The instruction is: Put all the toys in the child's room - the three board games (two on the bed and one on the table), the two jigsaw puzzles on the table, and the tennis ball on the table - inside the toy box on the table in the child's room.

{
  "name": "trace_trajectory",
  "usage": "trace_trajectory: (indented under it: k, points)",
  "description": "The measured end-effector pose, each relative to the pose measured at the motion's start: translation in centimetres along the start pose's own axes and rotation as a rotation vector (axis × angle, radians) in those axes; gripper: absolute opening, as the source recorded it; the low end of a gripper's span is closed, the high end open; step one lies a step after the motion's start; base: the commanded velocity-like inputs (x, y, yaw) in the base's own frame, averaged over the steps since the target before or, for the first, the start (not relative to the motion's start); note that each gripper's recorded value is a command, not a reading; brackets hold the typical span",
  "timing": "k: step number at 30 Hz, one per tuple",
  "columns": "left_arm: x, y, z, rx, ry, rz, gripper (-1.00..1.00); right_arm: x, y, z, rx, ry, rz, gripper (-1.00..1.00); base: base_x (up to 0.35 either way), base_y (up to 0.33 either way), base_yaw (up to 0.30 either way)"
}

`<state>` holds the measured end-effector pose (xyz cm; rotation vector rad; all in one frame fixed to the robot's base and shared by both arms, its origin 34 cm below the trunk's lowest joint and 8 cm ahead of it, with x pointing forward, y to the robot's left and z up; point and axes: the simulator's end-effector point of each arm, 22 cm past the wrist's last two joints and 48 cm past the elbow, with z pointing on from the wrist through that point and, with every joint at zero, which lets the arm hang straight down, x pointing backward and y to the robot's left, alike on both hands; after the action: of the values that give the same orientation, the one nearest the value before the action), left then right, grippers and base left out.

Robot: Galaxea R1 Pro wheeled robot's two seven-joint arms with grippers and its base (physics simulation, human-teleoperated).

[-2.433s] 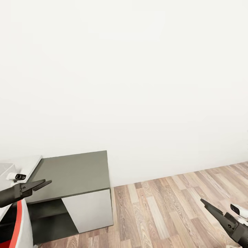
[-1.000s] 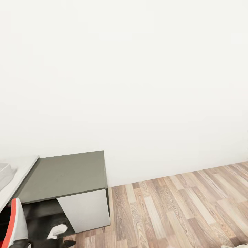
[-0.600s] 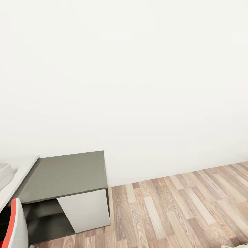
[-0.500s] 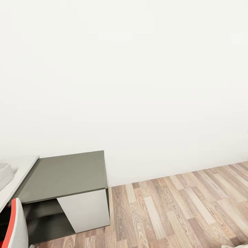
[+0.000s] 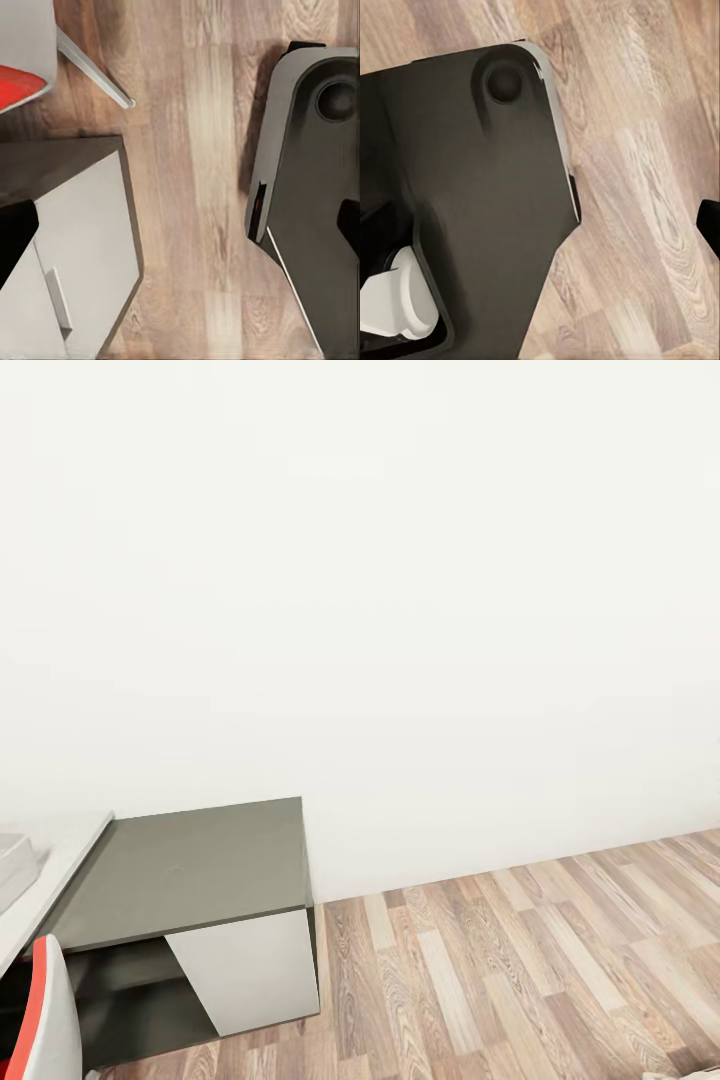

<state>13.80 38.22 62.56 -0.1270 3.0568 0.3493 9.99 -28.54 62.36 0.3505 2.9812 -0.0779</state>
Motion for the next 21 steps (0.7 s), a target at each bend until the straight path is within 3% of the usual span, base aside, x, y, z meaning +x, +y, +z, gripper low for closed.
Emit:
trace_trajectory:
  k: [9,21]
  points:
    - [3.3,-3.2,-0.6,0.042,0.040,0.064,1.00,0.4,0.5,0.0,0.000,0.008,0.005,1.00,0.000,0.000,0.000]
    - [2.1,-4.2,-0.6,0.055,0.009,0.055,1.00,0.0,-0.8,0.0,0.034,0.002,0.012,1.00,0.000,0.000,0.000]
